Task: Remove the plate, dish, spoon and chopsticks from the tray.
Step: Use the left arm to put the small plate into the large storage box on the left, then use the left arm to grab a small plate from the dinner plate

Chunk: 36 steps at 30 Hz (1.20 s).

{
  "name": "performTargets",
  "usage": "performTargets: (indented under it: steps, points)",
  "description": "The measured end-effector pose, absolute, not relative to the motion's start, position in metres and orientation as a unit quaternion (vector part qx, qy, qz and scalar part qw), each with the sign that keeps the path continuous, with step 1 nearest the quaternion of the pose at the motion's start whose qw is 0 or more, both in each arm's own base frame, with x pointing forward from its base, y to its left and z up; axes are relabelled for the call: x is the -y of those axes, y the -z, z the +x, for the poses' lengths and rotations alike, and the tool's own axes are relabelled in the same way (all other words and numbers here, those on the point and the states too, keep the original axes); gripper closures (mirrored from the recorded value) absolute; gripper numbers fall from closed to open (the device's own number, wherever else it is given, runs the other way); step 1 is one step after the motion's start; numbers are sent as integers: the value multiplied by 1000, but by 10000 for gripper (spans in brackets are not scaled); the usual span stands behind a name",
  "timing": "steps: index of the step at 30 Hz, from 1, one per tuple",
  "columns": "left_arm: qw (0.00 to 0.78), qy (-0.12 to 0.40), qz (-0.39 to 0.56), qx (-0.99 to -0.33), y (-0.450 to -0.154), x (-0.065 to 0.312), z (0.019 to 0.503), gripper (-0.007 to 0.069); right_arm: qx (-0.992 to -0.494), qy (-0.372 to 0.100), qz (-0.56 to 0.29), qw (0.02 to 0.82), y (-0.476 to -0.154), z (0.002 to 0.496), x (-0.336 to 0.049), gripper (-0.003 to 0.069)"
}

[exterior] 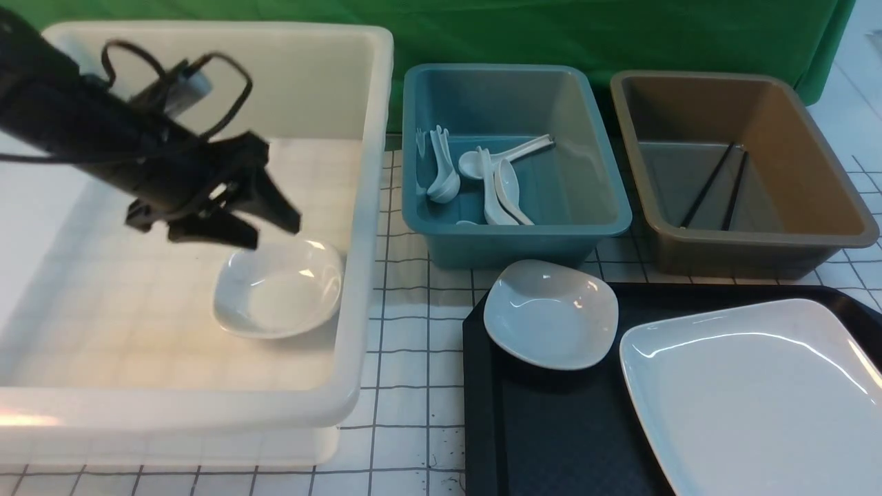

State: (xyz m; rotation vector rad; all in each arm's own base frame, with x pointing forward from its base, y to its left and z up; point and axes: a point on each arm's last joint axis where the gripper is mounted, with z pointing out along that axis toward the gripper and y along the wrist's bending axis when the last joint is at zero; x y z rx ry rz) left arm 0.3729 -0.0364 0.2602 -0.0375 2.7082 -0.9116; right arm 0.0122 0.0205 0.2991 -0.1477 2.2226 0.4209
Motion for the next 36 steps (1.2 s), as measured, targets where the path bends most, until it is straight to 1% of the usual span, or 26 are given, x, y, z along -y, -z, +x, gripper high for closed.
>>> performTargets:
  steps: [3,7,8,9,10,12,13,14,17,19,20,24,26,27,28,29,30,32,36]
  points:
    - [144,329,-2,-933,-268,43,374,246,-888,-168,-59,424,-299,12,-20,460]
    - [130,348,24,-928,-275,54,370,315,-888,-168,-59,424,-299,12,-20,460]
    - [129,362,47,-922,-282,64,366,361,-888,-168,-59,424,-299,12,-20,460]
    - [129,364,54,-921,-283,67,365,375,-888,-168,-59,424,-299,12,-20,460]
    - [134,377,73,-914,-292,77,361,414,-888,-168,-59,424,-299,12,-20,460]
    - [149,390,107,-902,-307,97,352,484,-887,-168,-59,425,-299,12,-20,460]
    - [153,391,118,-900,-311,103,349,503,-887,-168,-59,425,-299,12,-20,460]
    - [160,393,141,-894,-319,118,343,541,-887,-169,-59,427,-300,13,-20,460]
    - [161,384,208,-885,-328,157,325,609,-886,-169,-58,428,-300,13,-21,460]
    - [159,371,238,-883,-326,175,316,622,-886,-169,-58,428,-300,13,-21,460]
    - [159,340,274,-885,-321,195,307,628,-886,-169,-59,428,-300,13,-21,460]
    - [159,270,369,-875,-306,242,281,621,-886,-167,-63,429,-300,13,-21,460]
    - [157,223,427,-862,-295,263,267,598,-886,-167,-63,429,-300,13,-21,460]
    - [158,220,435,-859,-294,267,264,592,-886,-167,-63,429,-300,13,-21,460]
    - [160,197,458,-852,-289,274,259,580,-886,-167,-63,429,-300,13,-21,460]
    - [162,173,487,-841,-282,287,250,557,-886,-167,-63,429,-300,13,-21,460]
    - [168,156,498,-836,-279,291,248,543,-886,-167,-63,429,-300,13,-21,460]
    - [185,124,522,-823,-269,306,242,490,-886,-167,-63,429,-300,13,-21,460]
    - [240,62,569,-784,-249,330,242,340,-887,-166,-63,427,-300,13,-20,460]
